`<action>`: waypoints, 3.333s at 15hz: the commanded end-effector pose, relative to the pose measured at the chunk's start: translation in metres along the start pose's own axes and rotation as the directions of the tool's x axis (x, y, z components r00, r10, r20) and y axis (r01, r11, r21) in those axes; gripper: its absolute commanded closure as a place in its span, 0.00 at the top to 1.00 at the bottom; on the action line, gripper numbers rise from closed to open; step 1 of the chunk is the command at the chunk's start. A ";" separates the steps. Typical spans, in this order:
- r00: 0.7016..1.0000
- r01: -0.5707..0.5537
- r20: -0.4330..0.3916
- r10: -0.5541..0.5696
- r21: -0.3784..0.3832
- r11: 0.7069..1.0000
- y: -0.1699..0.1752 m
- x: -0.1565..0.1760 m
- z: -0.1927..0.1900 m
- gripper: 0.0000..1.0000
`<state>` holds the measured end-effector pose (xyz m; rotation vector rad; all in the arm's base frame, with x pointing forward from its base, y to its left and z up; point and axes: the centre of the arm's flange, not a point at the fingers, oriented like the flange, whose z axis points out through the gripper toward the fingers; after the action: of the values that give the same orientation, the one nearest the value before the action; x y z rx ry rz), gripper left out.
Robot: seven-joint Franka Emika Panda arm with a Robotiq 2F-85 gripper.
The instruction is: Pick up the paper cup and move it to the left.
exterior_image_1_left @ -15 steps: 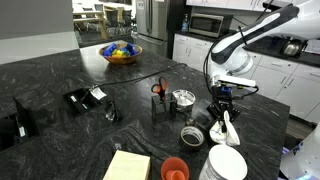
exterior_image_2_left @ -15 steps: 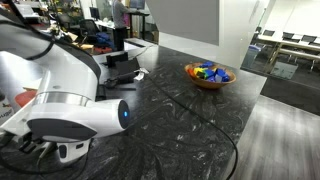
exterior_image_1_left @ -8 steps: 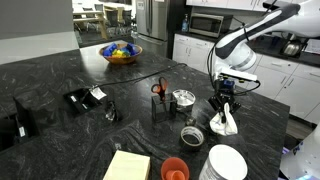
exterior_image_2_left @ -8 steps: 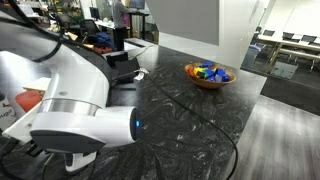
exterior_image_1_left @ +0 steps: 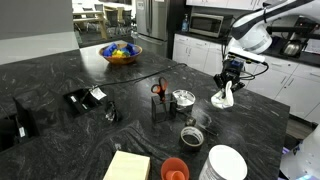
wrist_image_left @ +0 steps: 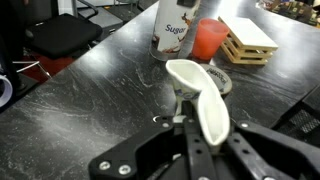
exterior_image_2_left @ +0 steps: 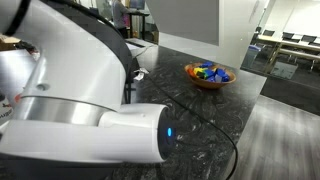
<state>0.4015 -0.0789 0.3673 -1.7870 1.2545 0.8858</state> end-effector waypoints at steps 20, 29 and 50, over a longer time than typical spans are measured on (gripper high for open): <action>0.962 -0.189 -0.069 0.265 0.533 0.825 0.028 0.067 -0.003 0.01; 0.962 -0.202 -0.042 0.272 0.563 0.801 0.042 0.076 0.000 0.01; 0.903 -0.207 -0.219 0.369 0.532 0.821 0.083 0.069 0.003 1.00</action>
<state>0.3540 -0.1274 0.2740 -1.2957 1.7724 0.4360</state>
